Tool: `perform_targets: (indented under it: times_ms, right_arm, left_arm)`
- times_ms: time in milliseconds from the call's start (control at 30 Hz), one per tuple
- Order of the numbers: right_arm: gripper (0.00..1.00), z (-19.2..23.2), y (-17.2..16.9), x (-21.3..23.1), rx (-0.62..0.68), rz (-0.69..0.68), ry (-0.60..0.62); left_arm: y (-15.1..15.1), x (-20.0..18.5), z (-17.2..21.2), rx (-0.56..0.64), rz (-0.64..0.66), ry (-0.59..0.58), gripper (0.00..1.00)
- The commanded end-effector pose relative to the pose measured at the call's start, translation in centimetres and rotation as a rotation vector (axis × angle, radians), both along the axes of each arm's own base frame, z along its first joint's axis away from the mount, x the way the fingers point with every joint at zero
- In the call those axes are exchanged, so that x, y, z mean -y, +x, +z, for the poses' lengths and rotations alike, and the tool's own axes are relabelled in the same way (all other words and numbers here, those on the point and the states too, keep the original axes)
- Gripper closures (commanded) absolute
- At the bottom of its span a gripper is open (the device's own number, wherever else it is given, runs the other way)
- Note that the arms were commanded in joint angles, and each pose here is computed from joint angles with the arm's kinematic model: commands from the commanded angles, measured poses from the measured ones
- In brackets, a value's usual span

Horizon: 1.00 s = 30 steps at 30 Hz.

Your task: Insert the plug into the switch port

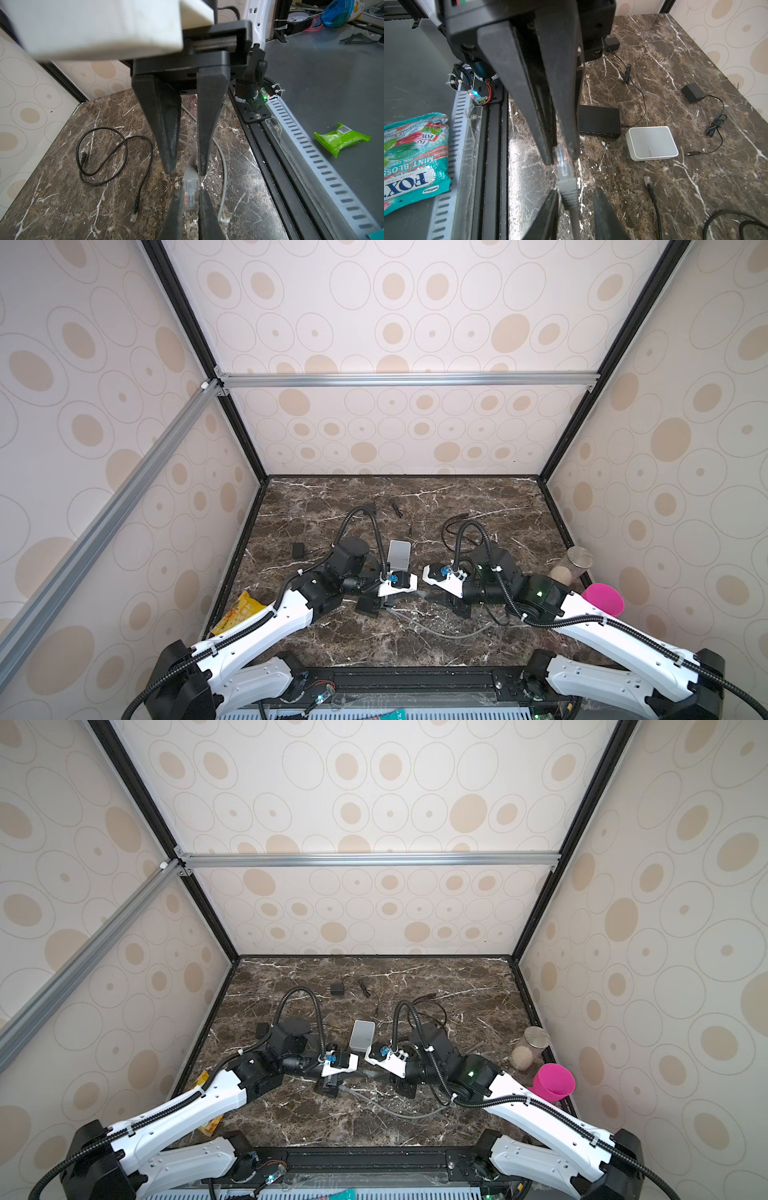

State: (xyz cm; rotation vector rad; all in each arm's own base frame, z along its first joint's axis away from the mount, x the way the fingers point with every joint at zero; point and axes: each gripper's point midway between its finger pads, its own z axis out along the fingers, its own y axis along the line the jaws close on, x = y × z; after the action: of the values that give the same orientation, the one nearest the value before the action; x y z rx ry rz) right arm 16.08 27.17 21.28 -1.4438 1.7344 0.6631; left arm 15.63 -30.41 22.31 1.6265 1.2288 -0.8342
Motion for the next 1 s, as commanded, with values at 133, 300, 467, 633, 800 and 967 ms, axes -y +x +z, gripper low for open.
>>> perform_targets:
  times_ms: [133,300,467,633,800,967]
  right_arm:
    - [0.73,-0.7,-1.2,0.0,0.001,0.067,0.021]
    - [0.77,-0.9,-1.3,-0.1,0.017,0.062,0.061]
    - [0.76,-0.3,-1.0,-0.2,0.047,0.031,0.141]
    - [0.76,-0.2,-1.5,-0.5,0.030,0.053,0.184]
    - [0.76,0.3,-1.8,-0.7,0.032,0.066,0.237]
    - [0.78,0.4,-2.0,-0.6,0.027,0.075,0.249]
  left_arm:
    - [-0.6,0.0,1.8,0.054,-0.029,-0.041,0.94]
    - [-0.6,0.0,1.8,0.053,-0.028,-0.042,0.94]
    - [-0.6,0.0,1.8,0.053,-0.029,-0.045,0.94]
    - [-0.7,0.0,1.9,0.053,-0.032,-0.051,0.94]
    - [-0.9,0.0,1.8,0.046,-0.038,-0.053,0.94]
    - [-1.0,-0.1,1.7,0.041,-0.036,-0.051,0.94]
